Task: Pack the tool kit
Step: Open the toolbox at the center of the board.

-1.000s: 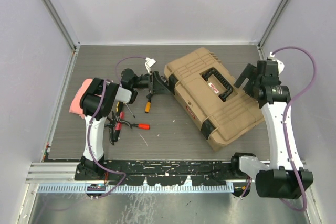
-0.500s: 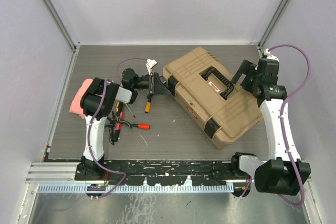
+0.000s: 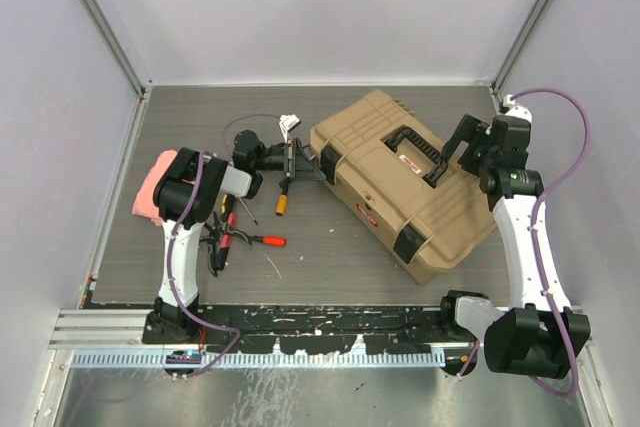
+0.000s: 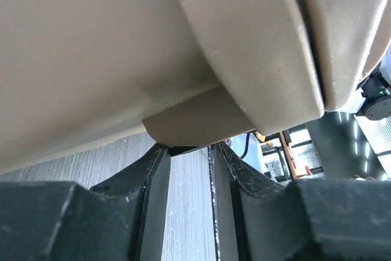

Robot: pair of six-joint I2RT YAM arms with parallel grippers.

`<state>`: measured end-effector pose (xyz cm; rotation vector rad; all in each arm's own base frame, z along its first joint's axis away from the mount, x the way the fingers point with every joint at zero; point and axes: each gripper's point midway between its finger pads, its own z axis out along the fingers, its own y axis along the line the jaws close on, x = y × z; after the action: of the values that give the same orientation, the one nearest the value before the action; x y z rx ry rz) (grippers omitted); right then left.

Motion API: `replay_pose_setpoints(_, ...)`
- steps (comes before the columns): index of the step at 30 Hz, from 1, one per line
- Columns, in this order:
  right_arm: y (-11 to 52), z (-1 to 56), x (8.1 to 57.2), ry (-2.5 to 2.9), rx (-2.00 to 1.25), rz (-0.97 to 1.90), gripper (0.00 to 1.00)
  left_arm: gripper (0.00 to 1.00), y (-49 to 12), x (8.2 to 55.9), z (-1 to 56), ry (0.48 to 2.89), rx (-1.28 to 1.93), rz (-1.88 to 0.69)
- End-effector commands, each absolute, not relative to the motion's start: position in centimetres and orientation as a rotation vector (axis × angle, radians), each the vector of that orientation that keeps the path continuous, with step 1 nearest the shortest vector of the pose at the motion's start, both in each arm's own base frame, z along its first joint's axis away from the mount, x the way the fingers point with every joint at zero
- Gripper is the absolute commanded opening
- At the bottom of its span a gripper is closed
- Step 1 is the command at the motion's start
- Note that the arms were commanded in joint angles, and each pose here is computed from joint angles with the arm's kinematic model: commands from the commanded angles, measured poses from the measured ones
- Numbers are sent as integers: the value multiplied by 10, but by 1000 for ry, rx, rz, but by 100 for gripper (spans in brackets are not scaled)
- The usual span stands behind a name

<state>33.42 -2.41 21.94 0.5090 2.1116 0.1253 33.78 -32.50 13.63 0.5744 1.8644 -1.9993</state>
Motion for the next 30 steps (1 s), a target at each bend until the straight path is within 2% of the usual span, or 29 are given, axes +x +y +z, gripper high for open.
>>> replay_pose_setpoints(1,13,169,306,2327,483,286,100,29,-334,326,197,1638,741,-1964)
replay_pose_setpoints(11,13,172,302,2308,478,285,100,0,-333,329,200,1655,708,-1982)
replay_pose_setpoints(19,16,176,299,2288,474,310,100,0,-333,334,196,1672,657,-1988)
replay_pose_setpoints(20,17,175,298,2289,471,316,100,1,-333,335,195,1671,657,-1986)
replay_pose_setpoints(25,17,190,301,2257,436,319,100,31,-333,339,183,1683,634,-1976)
replay_pose_setpoints(30,12,236,314,2173,369,282,100,41,-335,347,169,1696,598,-1963)
